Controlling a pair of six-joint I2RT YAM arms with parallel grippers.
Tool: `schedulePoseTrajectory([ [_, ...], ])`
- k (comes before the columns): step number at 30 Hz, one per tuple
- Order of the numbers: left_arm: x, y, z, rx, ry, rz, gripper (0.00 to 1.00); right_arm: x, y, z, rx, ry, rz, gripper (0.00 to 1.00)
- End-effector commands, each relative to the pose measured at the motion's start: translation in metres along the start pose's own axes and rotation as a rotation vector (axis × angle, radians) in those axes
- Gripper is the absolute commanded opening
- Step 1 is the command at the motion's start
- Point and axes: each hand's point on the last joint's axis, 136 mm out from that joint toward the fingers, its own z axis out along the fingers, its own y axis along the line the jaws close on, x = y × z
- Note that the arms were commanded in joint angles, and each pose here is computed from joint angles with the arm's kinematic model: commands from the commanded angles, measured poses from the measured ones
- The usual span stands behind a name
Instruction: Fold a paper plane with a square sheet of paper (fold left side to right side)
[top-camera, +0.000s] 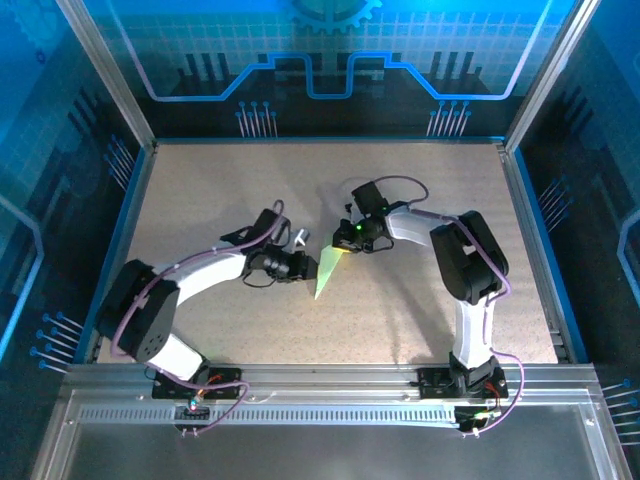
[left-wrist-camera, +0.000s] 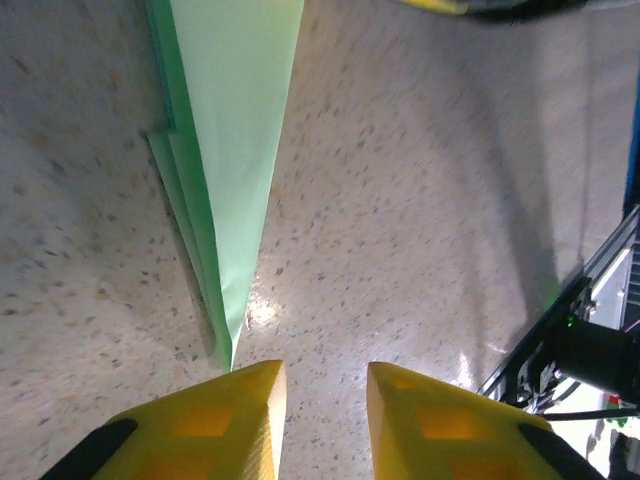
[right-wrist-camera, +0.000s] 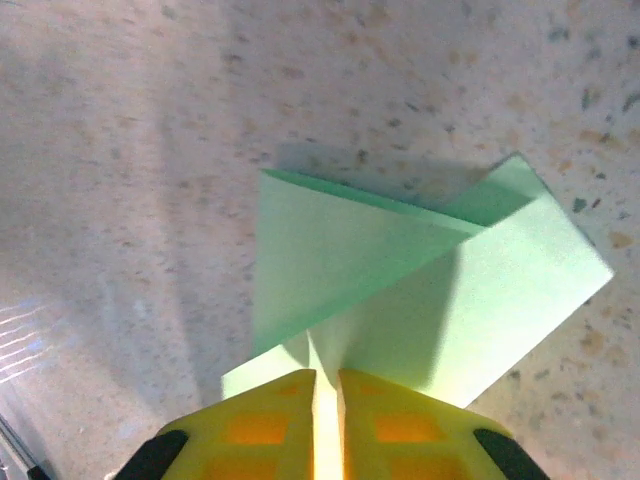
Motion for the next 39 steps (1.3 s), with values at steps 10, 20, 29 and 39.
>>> schedulePoseTrajectory([
  [10, -0.06, -0.003, -0.119, -0.098, -0.445, 0.128, 0.75, 0.011, 0.006, -0.074, 0.096, -0.137, -0.089, 0.41],
  [20, -0.068, -0.003, -0.145, -0.173, -0.603, 0.391, 0.91, 0.043, -0.027, -0.078, 0.271, -0.11, -0.096, 0.74],
  [29, -0.054, -0.016, -0.16, -0.146, -0.851, 0.744, 1.0, 0.05, -0.025, -0.081, 0.407, -0.067, -0.125, 0.99],
  [39, -0.057, -0.004, -0.163, -0.201, -0.913, 0.726, 1.0, 0.048, 0.006, -0.046, 0.545, 0.014, -0.211, 0.99],
])
